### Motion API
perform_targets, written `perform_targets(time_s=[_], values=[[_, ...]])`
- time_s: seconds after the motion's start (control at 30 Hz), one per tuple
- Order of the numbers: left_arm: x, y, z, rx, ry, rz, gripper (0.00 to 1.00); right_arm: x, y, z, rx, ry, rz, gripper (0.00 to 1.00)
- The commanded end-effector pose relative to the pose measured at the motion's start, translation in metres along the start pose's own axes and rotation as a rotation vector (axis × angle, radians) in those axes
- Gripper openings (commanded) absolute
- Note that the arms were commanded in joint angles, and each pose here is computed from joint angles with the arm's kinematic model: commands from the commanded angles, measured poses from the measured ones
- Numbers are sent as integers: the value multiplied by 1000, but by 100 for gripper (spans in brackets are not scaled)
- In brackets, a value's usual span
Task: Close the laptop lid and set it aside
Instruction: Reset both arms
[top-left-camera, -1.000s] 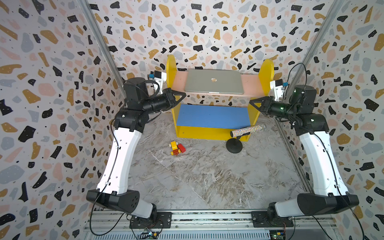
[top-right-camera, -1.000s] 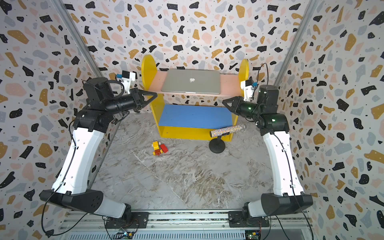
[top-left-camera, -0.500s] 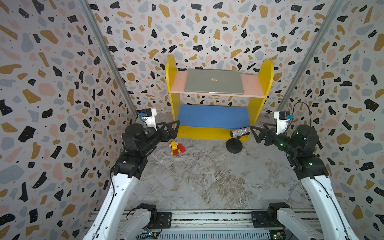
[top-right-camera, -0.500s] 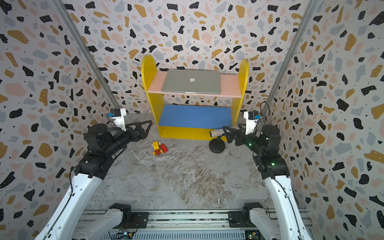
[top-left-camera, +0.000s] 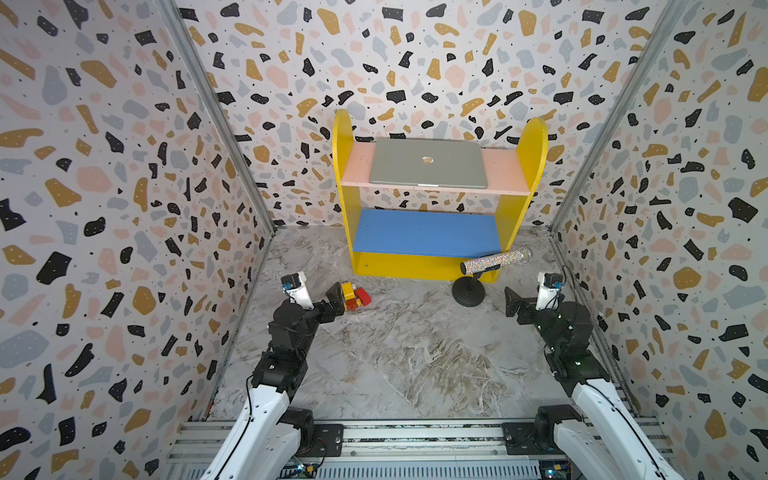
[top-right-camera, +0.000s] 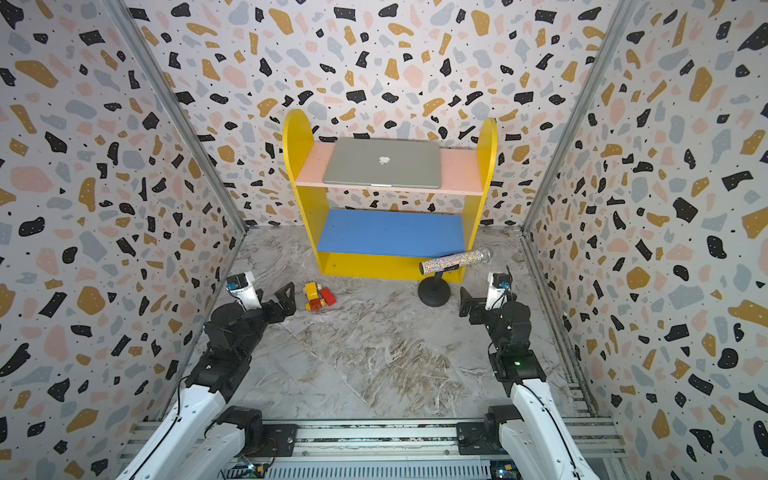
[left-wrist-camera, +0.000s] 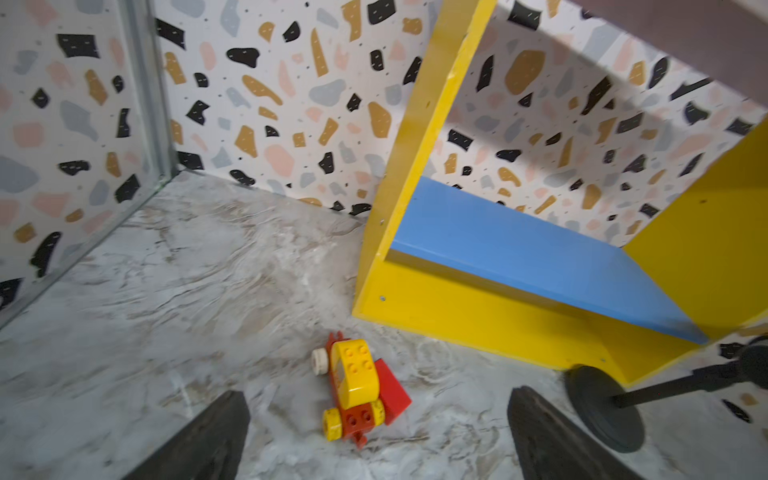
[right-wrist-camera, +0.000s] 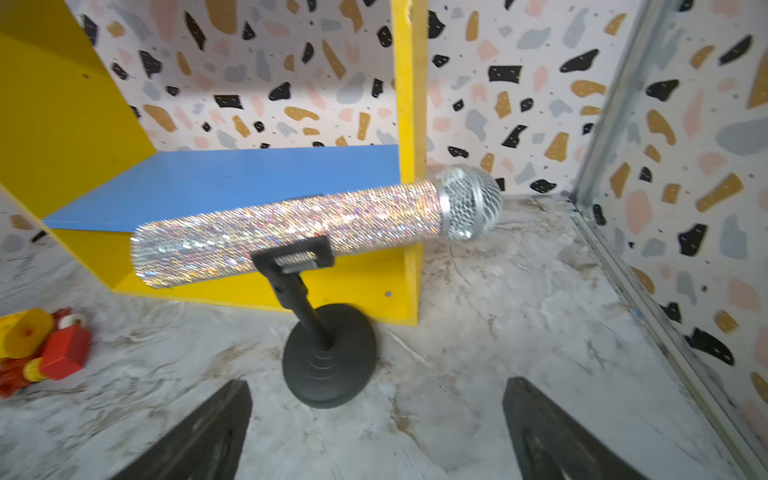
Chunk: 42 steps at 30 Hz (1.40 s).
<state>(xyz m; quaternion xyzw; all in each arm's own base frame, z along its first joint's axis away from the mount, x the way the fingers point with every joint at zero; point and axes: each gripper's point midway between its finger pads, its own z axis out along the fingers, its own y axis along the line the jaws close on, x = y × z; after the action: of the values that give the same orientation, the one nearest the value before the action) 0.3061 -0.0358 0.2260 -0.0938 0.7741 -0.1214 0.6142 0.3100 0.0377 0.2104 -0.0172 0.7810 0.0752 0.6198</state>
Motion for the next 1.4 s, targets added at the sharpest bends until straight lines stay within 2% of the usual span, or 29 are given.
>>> perform_targets(time_s=[0.0,0.27,0.47,0.7,0.87,0.97,1.27,1.37], values=[[-35,17,-4,-111,-168,47,100,-19,-22,-3,126,-127,11,100],[6,47,18,-236,-107,112,99,19,-47,10,250,-96,15,100],[32,61,33,-294,-52,180,100,39,-54,25,288,-50,-44,100],[32,58,44,-283,-48,264,99,40,-57,43,295,-40,-97,100],[44,63,52,-301,22,357,100,34,-59,55,310,-32,-151,100],[59,67,58,-297,61,350,100,36,-65,62,335,-1,-176,100],[81,69,77,-242,69,363,100,41,-74,65,307,47,-112,100],[91,69,83,-217,81,365,100,51,-76,66,310,107,-116,100]])
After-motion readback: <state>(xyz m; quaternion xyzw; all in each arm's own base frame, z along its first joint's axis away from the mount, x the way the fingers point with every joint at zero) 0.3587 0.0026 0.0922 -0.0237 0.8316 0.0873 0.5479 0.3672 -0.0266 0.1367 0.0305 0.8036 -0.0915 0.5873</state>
